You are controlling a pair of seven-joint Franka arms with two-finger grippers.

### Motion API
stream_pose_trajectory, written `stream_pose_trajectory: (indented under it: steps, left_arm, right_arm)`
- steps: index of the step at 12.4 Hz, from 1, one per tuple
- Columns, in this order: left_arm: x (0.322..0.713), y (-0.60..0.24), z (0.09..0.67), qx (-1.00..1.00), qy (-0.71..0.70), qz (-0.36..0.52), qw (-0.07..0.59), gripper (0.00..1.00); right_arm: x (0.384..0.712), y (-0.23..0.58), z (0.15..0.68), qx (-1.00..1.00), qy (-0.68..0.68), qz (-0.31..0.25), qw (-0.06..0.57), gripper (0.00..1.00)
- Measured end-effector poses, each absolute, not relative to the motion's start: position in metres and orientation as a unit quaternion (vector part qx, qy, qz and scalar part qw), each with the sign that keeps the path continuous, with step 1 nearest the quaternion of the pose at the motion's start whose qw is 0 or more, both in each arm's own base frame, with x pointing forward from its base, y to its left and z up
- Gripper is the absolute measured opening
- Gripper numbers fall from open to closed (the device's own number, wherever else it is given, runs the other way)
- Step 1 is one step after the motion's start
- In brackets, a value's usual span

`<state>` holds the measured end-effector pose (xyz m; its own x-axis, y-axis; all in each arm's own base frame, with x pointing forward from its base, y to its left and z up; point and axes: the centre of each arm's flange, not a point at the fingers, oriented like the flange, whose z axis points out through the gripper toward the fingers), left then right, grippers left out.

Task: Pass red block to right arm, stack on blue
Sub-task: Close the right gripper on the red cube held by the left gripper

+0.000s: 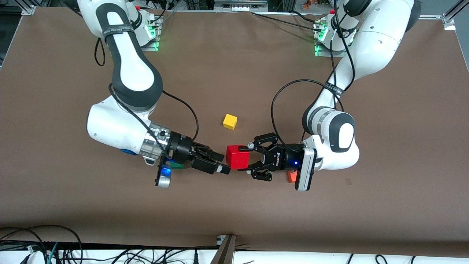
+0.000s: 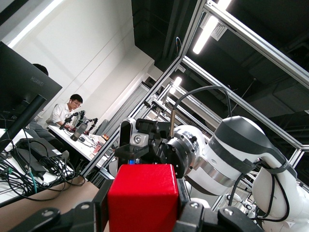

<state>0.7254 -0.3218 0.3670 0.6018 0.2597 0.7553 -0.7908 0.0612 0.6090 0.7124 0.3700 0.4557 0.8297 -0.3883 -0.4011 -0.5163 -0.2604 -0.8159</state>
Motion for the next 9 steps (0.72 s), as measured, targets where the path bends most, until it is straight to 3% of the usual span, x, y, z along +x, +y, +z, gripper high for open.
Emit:
stream_pose_trajectory:
  steps: [6,8,9]
  left_arm:
    - [0.726,-0.321,0.367,0.570,-0.233,0.381,0.690,0.56]
    - [0.726,-0.320,0.367,0.570,-0.233,0.381,0.690,0.56]
    - [0.726,-0.320,0.366,0.571,-0.232,0.381,0.689,0.56]
  right_arm:
    - [0.697,0.402,0.469,-0.799,0.273,0.062,0.533,1.00]
    - [0.690,0.414,0.468,-0.806,0.266,0.057,0.526,0.92]
    - [0.691,0.413,0.470,-0.805,0.267,0.055,0.527,0.81]
